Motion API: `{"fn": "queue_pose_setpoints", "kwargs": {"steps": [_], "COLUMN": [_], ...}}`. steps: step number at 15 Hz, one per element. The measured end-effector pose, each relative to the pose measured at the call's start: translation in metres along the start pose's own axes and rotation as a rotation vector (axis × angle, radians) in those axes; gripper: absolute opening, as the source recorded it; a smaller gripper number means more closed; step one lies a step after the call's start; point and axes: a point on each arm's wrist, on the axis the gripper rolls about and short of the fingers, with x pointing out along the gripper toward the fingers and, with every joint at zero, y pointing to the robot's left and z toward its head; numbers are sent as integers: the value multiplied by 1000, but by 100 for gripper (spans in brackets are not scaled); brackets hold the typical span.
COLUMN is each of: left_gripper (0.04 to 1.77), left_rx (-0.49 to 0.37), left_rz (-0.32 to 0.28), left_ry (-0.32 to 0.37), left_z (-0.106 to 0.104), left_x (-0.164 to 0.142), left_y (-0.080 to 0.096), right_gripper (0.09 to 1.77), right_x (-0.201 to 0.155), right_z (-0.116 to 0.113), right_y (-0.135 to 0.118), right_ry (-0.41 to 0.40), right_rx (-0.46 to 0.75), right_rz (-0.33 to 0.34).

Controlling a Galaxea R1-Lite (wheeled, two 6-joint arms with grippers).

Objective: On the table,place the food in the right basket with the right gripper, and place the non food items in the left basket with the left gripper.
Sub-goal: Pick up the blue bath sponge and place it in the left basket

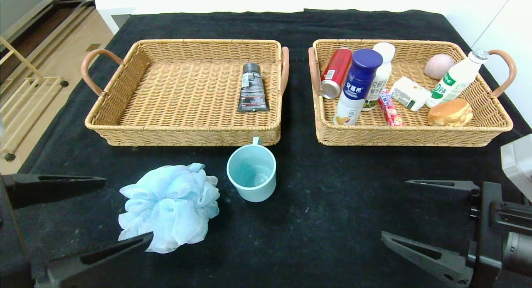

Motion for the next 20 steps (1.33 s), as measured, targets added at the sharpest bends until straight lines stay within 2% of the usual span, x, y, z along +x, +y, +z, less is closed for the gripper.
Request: {"fn": "queue_pose_setpoints", "kwargs": {"steps": [4, 7, 9, 12, 20], "left_gripper": [172, 172, 172, 172, 172], "left_rx": [-45, -143, -217, -265, -281], "left_rz": [123, 157, 186, 212, 238], "left_ry": [116, 253, 316, 371, 488], "left_z": [15, 22, 26, 25, 10], "left_x": [11, 34, 52, 75, 108], "left_y": [12, 16, 17, 20, 26], "right_gripper": [170, 170, 170, 170, 170], "right_x": [-2, -1, -1, -1, 0], "right_z": [1, 0, 0, 0, -2], "right_y": [0, -1, -2, -3, -3], "right_ry": [-9, -7, -6, -6, 3], "right_rx": [-1, 4, 6, 6, 9], "right_rz": [-4, 11, 10, 8, 6]}}
